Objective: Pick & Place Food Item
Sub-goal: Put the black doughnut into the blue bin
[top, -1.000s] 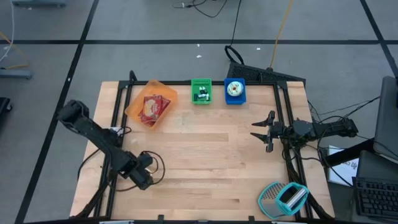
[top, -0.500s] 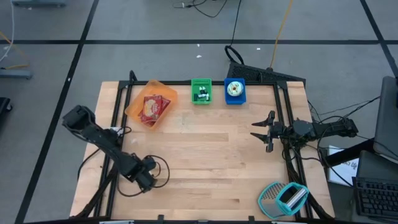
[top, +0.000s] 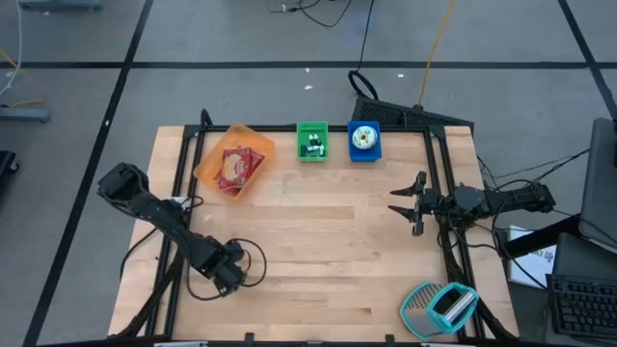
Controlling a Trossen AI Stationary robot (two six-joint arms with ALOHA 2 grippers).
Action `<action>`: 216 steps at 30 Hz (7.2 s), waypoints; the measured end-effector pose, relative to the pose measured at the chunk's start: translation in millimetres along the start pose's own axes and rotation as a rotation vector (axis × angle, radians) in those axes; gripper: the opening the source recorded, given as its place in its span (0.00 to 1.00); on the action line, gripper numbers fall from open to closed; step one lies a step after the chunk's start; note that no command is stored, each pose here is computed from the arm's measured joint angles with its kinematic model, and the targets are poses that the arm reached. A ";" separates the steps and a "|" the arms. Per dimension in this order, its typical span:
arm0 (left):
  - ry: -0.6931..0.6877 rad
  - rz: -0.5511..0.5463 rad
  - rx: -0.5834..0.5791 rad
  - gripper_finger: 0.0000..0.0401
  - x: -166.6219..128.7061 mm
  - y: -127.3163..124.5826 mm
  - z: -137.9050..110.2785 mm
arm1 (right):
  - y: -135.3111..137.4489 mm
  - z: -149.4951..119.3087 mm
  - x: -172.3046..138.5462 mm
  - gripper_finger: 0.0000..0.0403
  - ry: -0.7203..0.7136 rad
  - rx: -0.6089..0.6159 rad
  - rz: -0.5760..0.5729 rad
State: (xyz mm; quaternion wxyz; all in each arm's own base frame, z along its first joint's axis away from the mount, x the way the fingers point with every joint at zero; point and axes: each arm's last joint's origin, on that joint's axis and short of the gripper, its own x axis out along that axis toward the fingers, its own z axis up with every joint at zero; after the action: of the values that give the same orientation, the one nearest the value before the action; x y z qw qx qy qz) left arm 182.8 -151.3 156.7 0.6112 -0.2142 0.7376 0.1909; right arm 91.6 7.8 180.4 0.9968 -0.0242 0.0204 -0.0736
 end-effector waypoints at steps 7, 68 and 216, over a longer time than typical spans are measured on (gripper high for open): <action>-0.059 -0.008 -0.095 0.71 -17.7 12.3 -6.3 | 0.0 0.0 0.0 0.46 0.000 0.000 0.000; -0.831 -0.463 0.244 0.11 -69.5 -30.9 100.3 | 0.0 0.0 0.0 0.46 0.000 0.000 0.000; -1.435 -0.664 0.777 0.75 -127.4 80.8 299.2 | -142.0 53.5 138.0 0.11 0.703 -0.233 -0.223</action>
State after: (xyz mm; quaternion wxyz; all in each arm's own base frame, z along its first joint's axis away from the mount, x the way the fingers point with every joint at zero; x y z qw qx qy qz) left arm 404.3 89.3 229.8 0.9808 -0.0230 0.0884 -0.1724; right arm 209.6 -150.5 236.0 0.9055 -0.1128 0.3661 -0.1824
